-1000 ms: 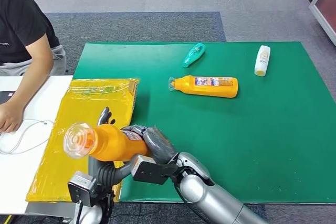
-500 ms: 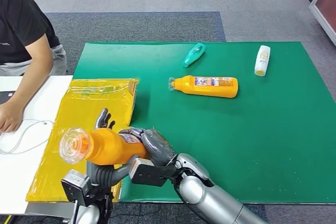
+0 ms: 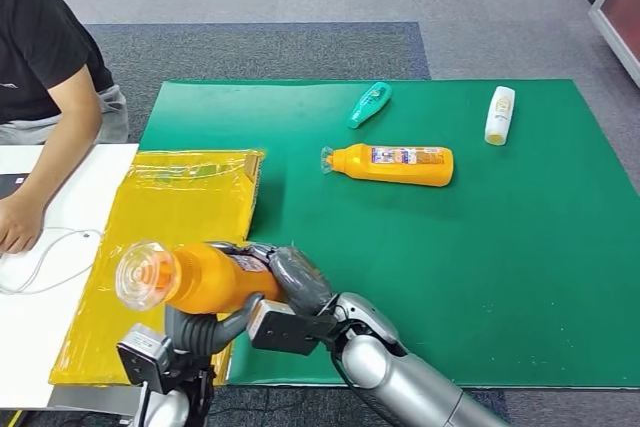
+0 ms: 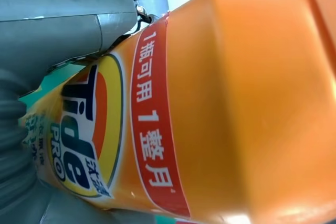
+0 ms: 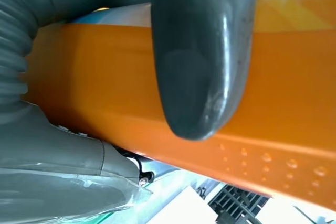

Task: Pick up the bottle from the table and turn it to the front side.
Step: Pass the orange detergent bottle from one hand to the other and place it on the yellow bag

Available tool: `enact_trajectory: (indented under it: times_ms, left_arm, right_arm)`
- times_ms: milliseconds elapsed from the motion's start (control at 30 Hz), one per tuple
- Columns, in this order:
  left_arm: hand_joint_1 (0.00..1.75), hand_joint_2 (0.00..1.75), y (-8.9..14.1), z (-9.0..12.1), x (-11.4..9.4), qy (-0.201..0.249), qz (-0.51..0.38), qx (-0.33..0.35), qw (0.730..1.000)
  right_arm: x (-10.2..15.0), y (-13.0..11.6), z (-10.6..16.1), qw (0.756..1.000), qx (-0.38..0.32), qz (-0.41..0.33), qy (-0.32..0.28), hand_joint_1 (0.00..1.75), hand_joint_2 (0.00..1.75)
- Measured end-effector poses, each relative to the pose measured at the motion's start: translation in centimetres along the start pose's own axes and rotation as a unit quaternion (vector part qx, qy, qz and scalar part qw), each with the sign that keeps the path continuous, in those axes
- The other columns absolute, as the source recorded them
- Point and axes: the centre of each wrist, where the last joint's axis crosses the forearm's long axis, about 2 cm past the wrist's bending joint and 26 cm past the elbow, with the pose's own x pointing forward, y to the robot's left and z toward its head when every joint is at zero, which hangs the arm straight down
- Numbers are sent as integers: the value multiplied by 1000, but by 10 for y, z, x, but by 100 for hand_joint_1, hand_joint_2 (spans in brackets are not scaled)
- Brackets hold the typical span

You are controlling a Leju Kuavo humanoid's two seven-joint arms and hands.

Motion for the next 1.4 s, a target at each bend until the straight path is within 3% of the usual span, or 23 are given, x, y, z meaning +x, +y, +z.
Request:
enact_trajectory:
  times_ms: [300,367,400,500,533,833,1100,1400]
  left_arm:
    - [175,175,4,-6,7,-32,-32,-3,999]
    - [175,175,5,-8,9,-41,-39,-6,998]
    - [175,175,6,-9,10,-45,-41,-7,998]
    - [175,175,8,-12,12,-56,-41,-12,997]
    - [175,175,9,-13,12,-58,-39,-13,997]
    - [175,175,25,-7,9,-48,-53,-33,997]
    - [175,175,58,6,13,-6,-97,-94,991]
    - [175,175,93,11,25,37,-121,-115,985]
  right_arm:
    - [5,0,-2,1000,-4,16,-18,175,175]
    - [6,0,-3,999,-6,25,-22,165,175]
    - [7,-1,-4,999,-7,30,-25,134,175]
    - [9,-1,-5,999,-11,40,-30,15,175]
    - [10,-1,-5,999,-13,41,-30,3,175]
    - [8,11,5,999,-29,38,-9,0,175]
    - [7,22,17,999,-35,28,5,0,175]
    - [5,24,24,999,-36,23,12,0,175]
